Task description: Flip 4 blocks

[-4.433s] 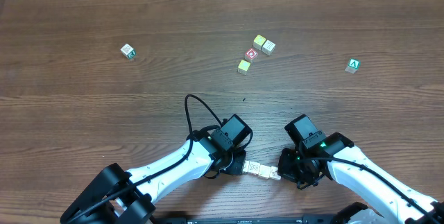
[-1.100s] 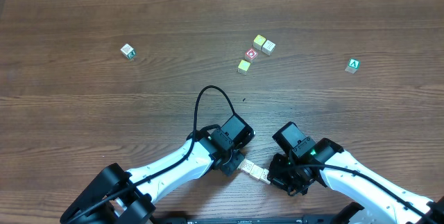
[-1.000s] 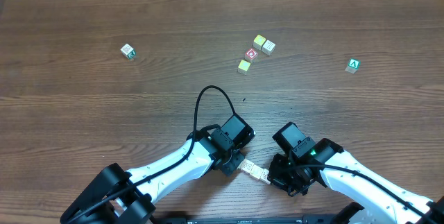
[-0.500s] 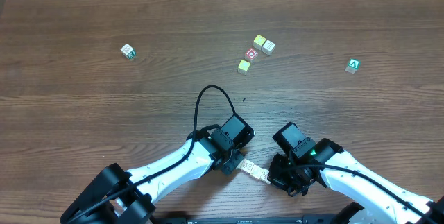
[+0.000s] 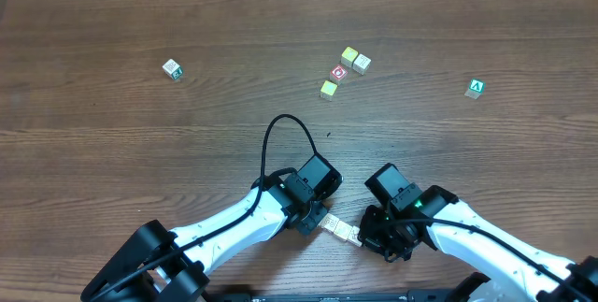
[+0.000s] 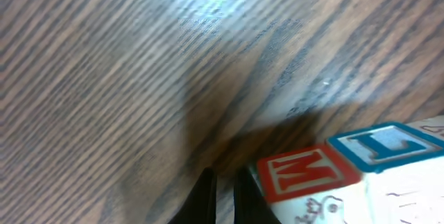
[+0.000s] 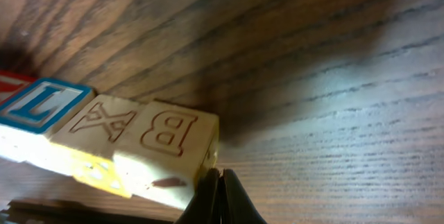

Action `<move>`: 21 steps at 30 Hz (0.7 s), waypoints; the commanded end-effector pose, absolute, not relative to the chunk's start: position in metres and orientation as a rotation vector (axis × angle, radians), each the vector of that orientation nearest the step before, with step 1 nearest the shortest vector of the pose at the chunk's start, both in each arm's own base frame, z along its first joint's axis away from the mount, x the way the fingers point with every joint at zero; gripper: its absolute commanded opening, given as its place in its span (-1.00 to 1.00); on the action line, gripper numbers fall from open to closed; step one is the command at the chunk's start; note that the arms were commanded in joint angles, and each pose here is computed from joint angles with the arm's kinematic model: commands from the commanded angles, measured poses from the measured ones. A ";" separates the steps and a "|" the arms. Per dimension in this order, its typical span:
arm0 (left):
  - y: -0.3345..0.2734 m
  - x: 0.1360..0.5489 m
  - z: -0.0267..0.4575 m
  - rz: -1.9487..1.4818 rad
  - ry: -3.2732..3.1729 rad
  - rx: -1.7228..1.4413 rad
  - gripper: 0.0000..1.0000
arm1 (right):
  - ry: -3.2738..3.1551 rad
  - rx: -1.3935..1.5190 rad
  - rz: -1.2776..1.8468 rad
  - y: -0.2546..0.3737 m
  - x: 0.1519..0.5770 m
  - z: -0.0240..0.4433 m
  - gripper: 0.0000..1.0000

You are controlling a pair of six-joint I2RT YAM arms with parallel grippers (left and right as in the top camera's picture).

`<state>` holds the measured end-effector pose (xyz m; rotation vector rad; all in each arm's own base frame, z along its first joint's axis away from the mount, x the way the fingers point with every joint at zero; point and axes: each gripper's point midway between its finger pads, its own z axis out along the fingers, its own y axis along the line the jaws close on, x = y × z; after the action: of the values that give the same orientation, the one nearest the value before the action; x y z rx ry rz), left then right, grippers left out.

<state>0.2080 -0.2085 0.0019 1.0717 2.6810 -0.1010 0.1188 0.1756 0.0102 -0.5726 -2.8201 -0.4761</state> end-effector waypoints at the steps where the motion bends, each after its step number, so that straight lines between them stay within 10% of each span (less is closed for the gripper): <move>1: -0.201 0.212 -0.001 -0.070 2.690 1.067 -0.92 | -2.814 -0.562 -0.462 0.175 0.116 0.004 -0.92; 21: -0.200 0.216 -0.001 -0.070 2.685 1.055 -0.92 | -2.824 -0.485 -0.525 0.192 0.114 0.006 -0.92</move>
<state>0.2153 -0.2028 0.0023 1.0305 2.6890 -0.0920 0.1184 0.1908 0.0084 -0.4894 -2.8396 -0.5235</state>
